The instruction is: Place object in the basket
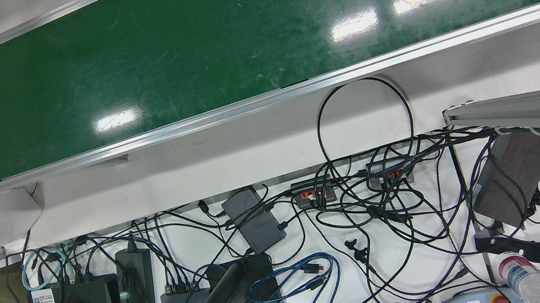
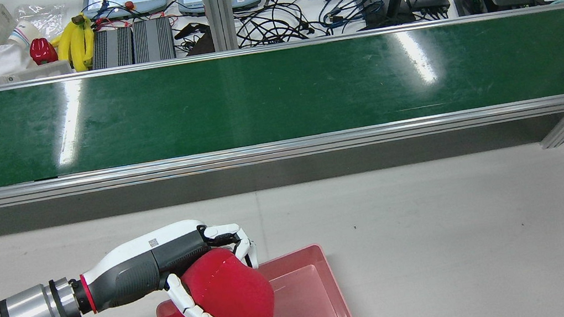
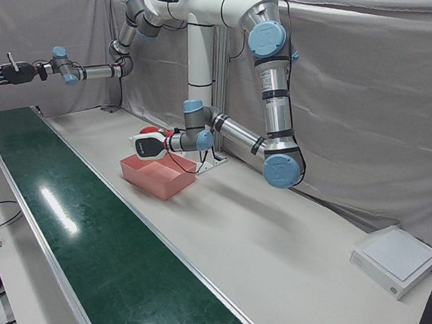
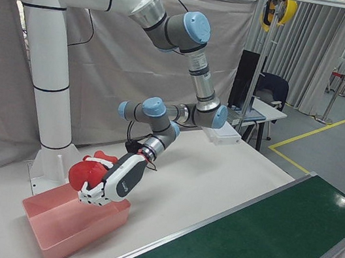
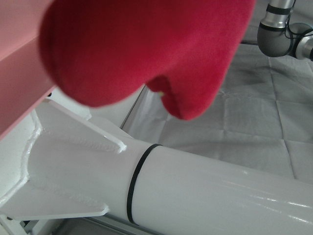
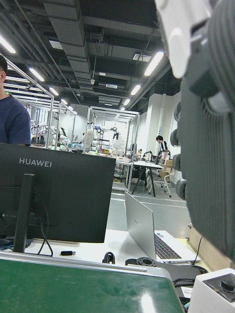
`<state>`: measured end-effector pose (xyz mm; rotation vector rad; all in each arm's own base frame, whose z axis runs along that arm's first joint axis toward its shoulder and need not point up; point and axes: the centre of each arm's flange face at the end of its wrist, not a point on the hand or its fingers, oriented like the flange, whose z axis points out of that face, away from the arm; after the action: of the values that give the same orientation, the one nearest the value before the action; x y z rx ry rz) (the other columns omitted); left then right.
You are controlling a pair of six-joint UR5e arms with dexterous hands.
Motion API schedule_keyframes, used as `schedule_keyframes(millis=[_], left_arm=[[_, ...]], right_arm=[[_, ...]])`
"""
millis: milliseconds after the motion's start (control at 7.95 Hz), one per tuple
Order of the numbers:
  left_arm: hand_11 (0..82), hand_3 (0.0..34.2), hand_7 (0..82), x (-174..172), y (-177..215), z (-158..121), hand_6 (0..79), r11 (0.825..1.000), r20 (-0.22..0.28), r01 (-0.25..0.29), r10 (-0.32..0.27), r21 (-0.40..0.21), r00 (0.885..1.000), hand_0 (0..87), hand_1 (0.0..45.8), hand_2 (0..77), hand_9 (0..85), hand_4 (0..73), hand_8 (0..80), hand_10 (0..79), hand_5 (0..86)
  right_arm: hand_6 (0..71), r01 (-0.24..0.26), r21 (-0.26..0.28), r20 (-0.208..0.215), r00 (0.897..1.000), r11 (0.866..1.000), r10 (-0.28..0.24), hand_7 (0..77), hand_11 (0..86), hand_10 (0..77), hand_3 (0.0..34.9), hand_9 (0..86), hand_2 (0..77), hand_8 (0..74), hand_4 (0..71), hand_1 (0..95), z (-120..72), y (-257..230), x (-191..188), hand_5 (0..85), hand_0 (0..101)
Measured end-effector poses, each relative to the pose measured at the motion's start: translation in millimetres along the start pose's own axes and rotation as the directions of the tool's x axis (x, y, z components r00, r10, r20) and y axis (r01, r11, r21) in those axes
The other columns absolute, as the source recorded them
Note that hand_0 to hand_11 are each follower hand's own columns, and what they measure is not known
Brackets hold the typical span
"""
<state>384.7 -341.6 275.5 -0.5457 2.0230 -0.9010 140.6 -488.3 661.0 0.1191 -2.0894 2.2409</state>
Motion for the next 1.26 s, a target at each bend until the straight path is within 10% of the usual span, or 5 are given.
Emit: schedule_keyframes(millis=[377,503,755,1006,1258], left_arm=[[37.6,0.0,28.9,-19,9,3,12.0,1.000,0.013,0.016,-0.016,0.005,1.000,62.2,16.9,12.5,52.9,18.0,38.2,22.9,70.4],[10.9,0.0,15.3,-22,7,1,6.5,1.000,0.026,0.015,-0.015,0.018,1.000,62.2,16.9,12.5,31.1,17.4,20.2,4.4,60.0],[2.2,0.0,7.1,-25,6,-1,6.5,1.000,0.040,0.012,-0.013,0.029,0.999,62.3,28.4,12.5,21.8,15.3,12.5,0.0,44.2],[1.6,0.0,4.9,-27,7,-2,5.5,0.999,0.050,0.007,-0.009,0.035,0.999,56.3,4.9,6.5,15.8,12.0,10.4,0.0,23.5],[1.6,0.0,4.9,-27,6,-3,5.5,0.999,0.055,0.005,-0.007,0.042,0.998,50.6,1.6,0.5,15.8,9.8,8.7,0.0,25.6]], right_arm=[[0.0,0.000,0.000,-0.001,1.000,1.000,0.000,0.5,0.0,0.0,0.0,0.0,0.5,0.0,0.0,0.0,0.1,0,0,0.0,0],[0.0,0.000,-0.001,-0.001,1.000,1.000,0.000,0.5,0.0,0.0,0.0,0.0,0.5,0.0,0.0,0.0,0.2,0,1,0.0,0],[0.0,0.000,0.000,-0.001,1.000,1.000,0.000,0.5,0.0,0.0,0.0,0.0,0.5,0.0,0.0,0.0,0.1,0,0,0.0,0],[0.0,0.000,0.000,-0.001,1.000,1.000,0.000,0.5,0.0,0.0,0.1,0.0,0.5,0.0,0.0,0.0,0.2,0,1,0.0,0],[0.0,0.000,0.000,-0.001,1.000,1.000,0.000,0.5,0.0,0.0,0.0,0.0,0.5,0.0,0.0,0.0,0.1,0,0,0.0,0]])
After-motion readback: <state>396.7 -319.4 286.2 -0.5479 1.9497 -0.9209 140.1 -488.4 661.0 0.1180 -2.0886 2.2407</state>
